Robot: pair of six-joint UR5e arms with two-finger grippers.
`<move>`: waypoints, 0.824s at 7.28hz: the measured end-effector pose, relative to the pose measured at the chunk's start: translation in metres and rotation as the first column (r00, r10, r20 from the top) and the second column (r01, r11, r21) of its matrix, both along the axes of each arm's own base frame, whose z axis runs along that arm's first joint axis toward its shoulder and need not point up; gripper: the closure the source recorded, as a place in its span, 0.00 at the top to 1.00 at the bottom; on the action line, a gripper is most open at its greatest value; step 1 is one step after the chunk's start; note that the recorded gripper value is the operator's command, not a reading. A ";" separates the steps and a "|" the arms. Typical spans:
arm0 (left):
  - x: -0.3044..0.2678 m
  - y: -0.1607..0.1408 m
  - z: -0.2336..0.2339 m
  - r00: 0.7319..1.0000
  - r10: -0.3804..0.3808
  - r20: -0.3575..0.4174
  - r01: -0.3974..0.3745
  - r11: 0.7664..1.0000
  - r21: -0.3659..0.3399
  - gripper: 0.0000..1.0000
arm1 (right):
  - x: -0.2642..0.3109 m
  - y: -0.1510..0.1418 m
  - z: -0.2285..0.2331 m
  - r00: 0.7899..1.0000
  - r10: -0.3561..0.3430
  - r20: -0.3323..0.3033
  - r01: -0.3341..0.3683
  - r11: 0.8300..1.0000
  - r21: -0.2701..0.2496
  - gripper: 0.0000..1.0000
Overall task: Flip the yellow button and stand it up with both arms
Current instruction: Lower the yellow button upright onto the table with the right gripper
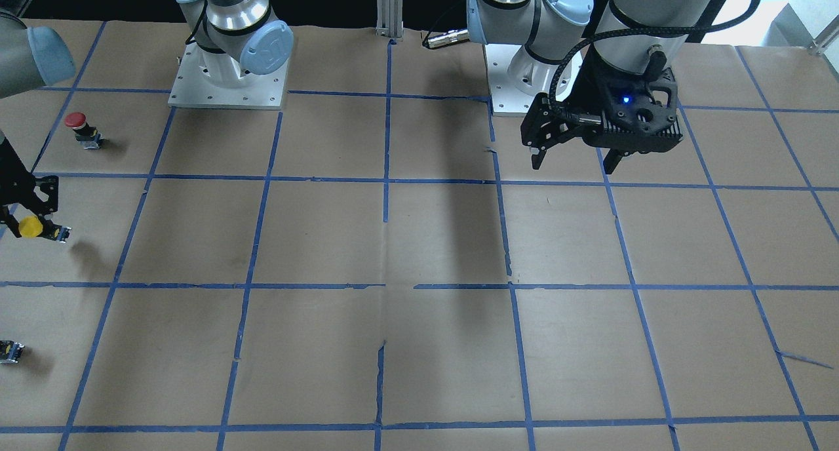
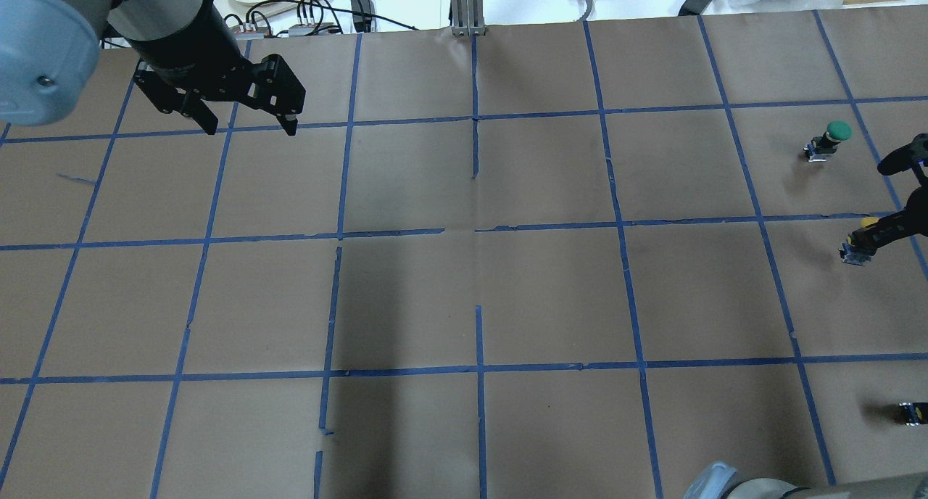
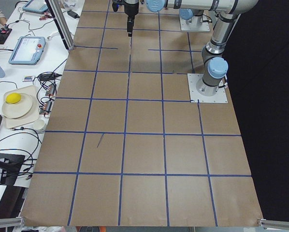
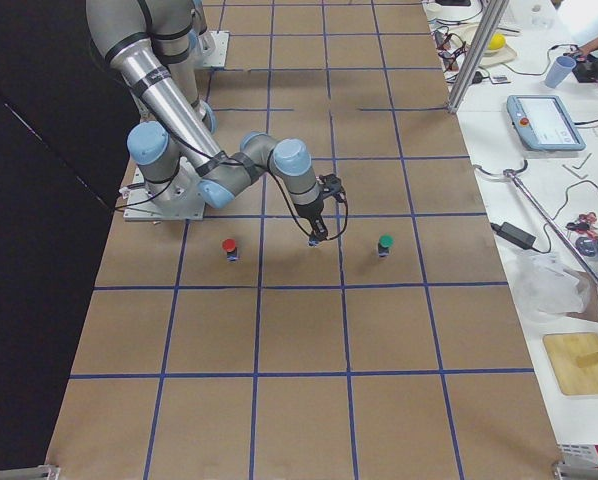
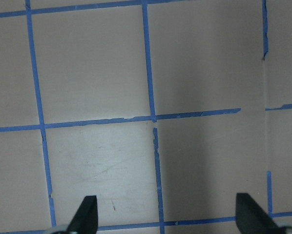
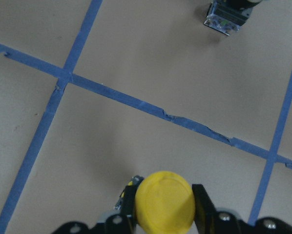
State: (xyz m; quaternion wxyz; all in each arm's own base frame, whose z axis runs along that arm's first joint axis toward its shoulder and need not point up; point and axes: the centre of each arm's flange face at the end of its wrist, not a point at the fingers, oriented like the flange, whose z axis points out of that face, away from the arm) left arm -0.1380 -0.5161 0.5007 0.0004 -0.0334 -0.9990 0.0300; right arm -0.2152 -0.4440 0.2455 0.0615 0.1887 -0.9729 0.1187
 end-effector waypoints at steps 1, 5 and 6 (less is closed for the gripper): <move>-0.001 0.000 0.001 1.000 -0.002 -0.001 0.002 1.000 -0.004 1.00 | -0.004 0.001 -0.004 1.000 -0.007 0.007 0.007 1.000 0.006 0.24; -0.001 -0.002 0.011 1.000 -0.003 0.007 0.003 1.000 -0.031 1.00 | -0.010 0.000 -0.018 1.000 -0.016 0.012 0.016 1.000 0.016 0.48; -0.001 -0.002 0.012 1.000 -0.004 0.007 0.005 0.999 -0.038 1.00 | -0.010 0.000 -0.018 1.000 -0.017 0.011 0.016 1.000 0.019 0.51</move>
